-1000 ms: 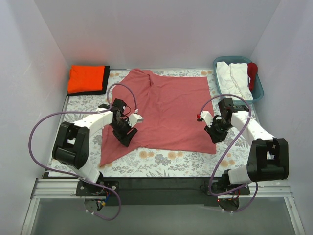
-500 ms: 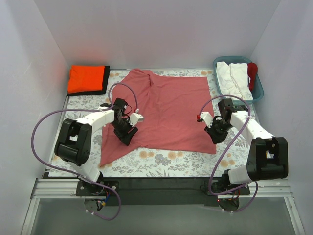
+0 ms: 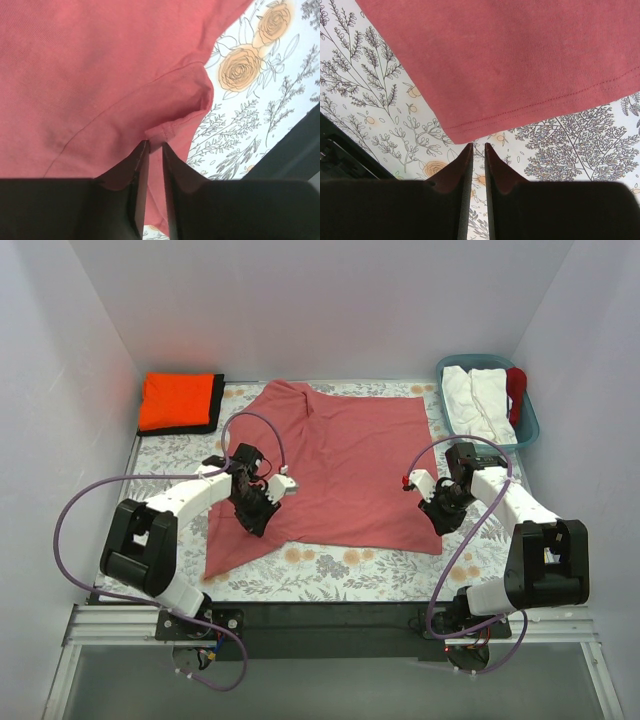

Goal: Fold and stack the t-shirts
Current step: Flatten the tshirt out

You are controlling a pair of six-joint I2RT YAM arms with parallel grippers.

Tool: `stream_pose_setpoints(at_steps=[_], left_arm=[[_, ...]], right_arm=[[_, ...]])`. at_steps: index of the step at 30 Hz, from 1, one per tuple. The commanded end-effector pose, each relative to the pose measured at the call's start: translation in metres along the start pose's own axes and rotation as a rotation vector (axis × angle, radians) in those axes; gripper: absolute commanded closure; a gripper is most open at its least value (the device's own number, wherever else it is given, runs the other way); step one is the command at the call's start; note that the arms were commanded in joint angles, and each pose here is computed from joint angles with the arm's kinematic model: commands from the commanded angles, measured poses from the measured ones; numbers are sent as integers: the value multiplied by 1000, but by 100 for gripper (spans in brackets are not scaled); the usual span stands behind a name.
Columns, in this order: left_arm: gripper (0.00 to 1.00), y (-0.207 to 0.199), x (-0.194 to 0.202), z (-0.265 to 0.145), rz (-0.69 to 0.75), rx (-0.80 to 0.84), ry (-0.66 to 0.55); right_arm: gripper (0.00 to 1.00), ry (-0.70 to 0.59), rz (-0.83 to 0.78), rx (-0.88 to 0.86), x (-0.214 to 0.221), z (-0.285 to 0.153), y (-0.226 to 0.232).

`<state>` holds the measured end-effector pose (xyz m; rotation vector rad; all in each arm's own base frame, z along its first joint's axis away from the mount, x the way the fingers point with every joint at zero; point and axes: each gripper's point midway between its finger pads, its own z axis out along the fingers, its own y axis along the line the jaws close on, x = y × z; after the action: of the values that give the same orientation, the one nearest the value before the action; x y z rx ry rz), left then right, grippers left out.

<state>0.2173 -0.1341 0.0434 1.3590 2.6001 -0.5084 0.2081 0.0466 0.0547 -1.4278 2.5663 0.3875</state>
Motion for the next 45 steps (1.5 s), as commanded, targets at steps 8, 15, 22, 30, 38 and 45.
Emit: stream_pose_setpoints(at_steps=[8, 15, 22, 30, 38, 45], left_arm=[[100, -60, 7, -6, 141, 134, 41], [66, -97, 6, -33, 273, 181, 9], [67, 50, -72, -92, -71, -82, -278], [73, 202, -78, -81, -394, -297, -339], [78, 224, -27, -32, -467, -349, -191], [81, 175, 54, -19, -517, -333, -61]], right_arm=[[80, 8, -2, -6, 1, -2, 4], [80, 12, 30, -3, -2, -3, 0], [80, 8, 83, 73, -25, -1, -27], [82, 53, 169, 152, -45, 14, -76], [83, 154, 181, 178, -24, 40, -91], [85, 285, 155, 157, 24, 55, -66]])
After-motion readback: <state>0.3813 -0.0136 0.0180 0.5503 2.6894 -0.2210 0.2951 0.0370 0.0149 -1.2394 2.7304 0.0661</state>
